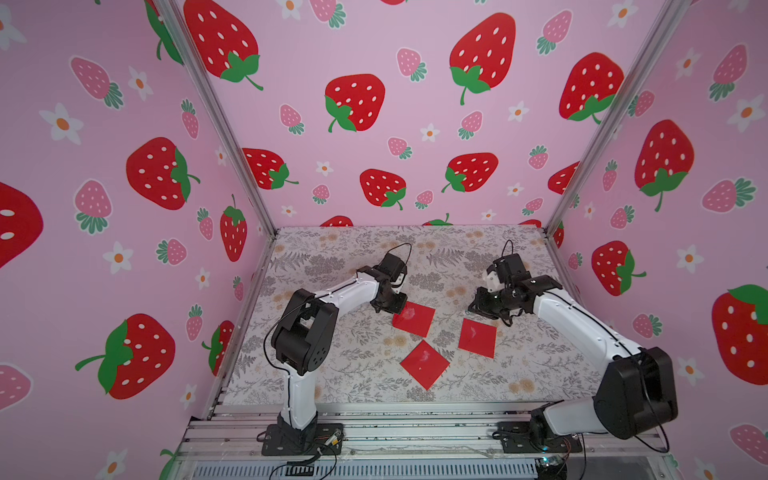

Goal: Seal the envelope with a glue stick
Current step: Seal the envelope at the center of the board.

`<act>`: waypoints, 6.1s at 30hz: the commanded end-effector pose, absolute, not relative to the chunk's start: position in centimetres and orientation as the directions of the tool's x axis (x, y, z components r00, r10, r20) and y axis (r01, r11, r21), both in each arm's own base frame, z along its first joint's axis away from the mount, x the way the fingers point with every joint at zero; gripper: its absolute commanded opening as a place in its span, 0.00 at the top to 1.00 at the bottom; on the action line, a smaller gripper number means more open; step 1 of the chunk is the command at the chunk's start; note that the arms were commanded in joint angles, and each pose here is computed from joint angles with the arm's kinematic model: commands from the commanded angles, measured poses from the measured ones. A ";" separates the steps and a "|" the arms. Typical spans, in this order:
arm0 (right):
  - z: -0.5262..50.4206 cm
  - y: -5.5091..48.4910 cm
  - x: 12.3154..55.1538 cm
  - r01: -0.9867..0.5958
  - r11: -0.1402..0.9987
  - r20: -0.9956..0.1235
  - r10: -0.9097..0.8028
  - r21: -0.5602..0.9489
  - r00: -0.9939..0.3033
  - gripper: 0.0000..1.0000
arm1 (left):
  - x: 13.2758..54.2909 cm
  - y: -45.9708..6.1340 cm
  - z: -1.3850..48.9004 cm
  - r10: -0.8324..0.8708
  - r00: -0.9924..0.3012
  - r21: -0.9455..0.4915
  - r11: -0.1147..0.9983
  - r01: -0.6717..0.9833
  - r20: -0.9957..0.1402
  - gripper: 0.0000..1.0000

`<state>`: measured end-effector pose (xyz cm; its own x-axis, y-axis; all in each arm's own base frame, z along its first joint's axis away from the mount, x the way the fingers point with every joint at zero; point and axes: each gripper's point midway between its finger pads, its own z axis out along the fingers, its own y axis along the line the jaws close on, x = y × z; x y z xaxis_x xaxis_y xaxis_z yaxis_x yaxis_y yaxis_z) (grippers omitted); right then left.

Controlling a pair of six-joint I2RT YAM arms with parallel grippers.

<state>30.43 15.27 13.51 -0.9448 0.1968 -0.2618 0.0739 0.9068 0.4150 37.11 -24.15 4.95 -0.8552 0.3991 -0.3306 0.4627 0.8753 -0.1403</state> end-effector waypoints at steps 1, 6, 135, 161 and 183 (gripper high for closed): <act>13.7 15.1 29.9 0.064 0.909 -0.251 0.181 0.413 -0.951 1.00 | 38.2 -23.8 7.5 0.405 -0.836 -0.098 0.878 0.469 -0.371 1.00; 13.4 15.1 29.8 0.066 0.910 -0.243 0.179 0.409 -0.953 1.00 | 38.2 -24.1 7.6 0.416 -0.832 -0.085 0.876 0.475 -0.366 1.00; 14.4 13.7 28.5 0.046 0.933 -0.254 0.144 0.356 -0.956 1.00 | 36.0 -28.9 4.6 0.531 -0.805 -0.023 0.831 0.556 -0.266 0.87; 14.3 13.7 28.5 0.046 0.935 -0.249 0.141 0.353 -0.958 1.00 | 36.1 -28.3 -0.1 0.569 -0.808 0.032 0.820 0.571 -0.154 0.84; 14.2 13.5 28.0 0.038 0.937 -0.244 0.129 0.347 -0.961 1.00 | 31.9 -27.5 -3.6 0.677 -0.734 0.161 0.719 0.676 0.062 0.81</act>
<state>28.42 13.93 13.59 -0.9614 0.1336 -0.2405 0.0414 0.9345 0.3535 36.26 -29.13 1.65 -0.7424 0.6562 -0.1351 0.6138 0.7470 0.2554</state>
